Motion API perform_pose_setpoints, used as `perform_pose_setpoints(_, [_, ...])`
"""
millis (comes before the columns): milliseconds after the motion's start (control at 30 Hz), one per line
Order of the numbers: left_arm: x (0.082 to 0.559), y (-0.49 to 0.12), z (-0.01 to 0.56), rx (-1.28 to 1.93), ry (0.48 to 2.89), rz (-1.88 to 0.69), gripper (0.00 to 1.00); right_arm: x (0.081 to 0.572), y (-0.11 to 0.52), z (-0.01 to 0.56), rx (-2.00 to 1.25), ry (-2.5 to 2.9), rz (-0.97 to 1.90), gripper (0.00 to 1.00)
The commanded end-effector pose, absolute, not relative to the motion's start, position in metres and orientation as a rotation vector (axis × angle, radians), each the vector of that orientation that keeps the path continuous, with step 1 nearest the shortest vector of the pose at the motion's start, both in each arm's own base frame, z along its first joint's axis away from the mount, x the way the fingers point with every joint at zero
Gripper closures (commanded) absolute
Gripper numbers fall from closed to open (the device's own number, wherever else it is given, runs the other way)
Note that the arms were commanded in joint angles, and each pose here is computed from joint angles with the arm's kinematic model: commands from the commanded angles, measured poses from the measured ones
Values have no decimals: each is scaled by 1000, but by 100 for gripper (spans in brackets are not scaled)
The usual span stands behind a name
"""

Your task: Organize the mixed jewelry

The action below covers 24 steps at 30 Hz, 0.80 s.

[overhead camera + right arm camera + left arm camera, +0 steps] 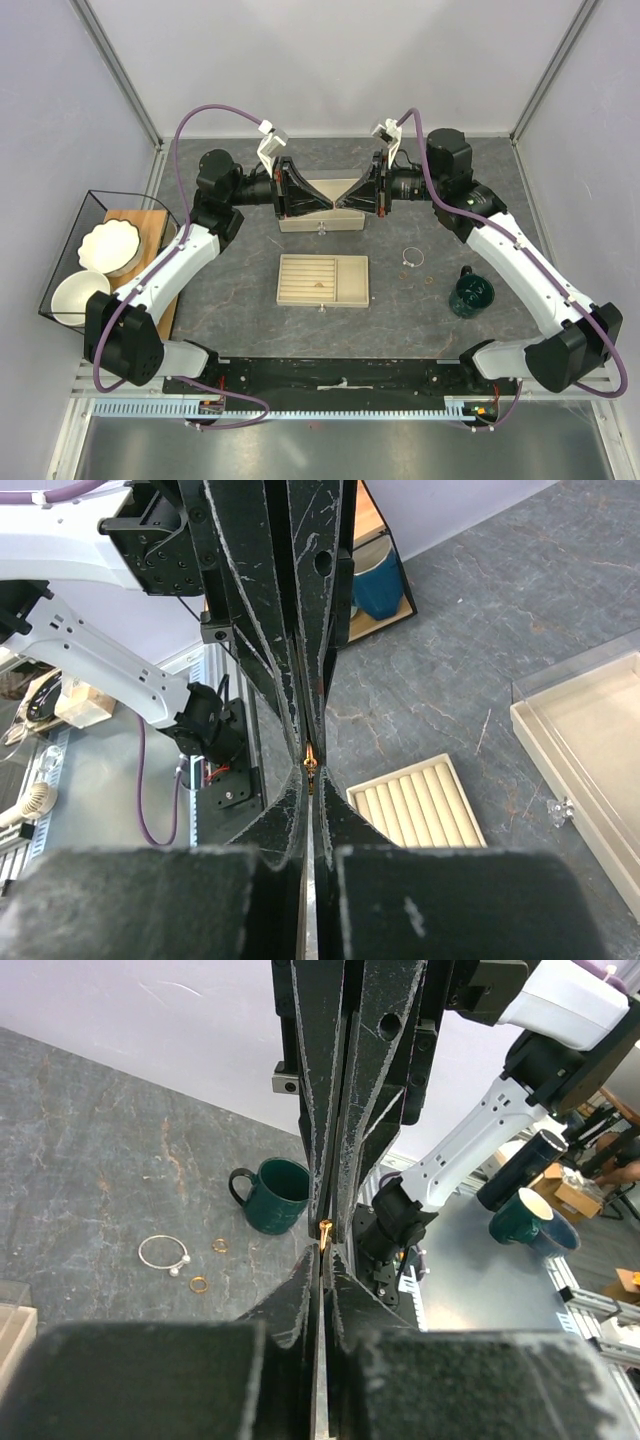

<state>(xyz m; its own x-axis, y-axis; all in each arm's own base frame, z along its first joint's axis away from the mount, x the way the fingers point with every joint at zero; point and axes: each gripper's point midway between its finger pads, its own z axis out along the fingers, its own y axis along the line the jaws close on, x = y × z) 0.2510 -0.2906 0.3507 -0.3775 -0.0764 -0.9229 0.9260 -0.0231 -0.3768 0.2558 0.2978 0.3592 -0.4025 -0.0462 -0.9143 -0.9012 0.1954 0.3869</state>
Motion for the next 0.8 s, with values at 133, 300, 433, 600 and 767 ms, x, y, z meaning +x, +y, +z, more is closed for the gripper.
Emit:
perform_pose_setpoints(133, [261,-287,356,855,1429,-1480,52,269,293,366,-898,1639,1203,100])
perform_pose_setpoints(300, [275,-260,363,741,1431,-1370,24,285,281,353,-893,1720,1034,100])
perform_pose_setpoints(433, [295,-224,373,588,1458,-1272,21,302,274,335,-925,1776,831,100])
perform_pose_setpoints(600, [341,-164,371,293,1599,-1016,21,306,285,278,-1065,1881,573,100])
perform_pose_setpoints(767, [362,-125,381,163,1657,-823,21,303,299,223,-1292,1920,398,100])
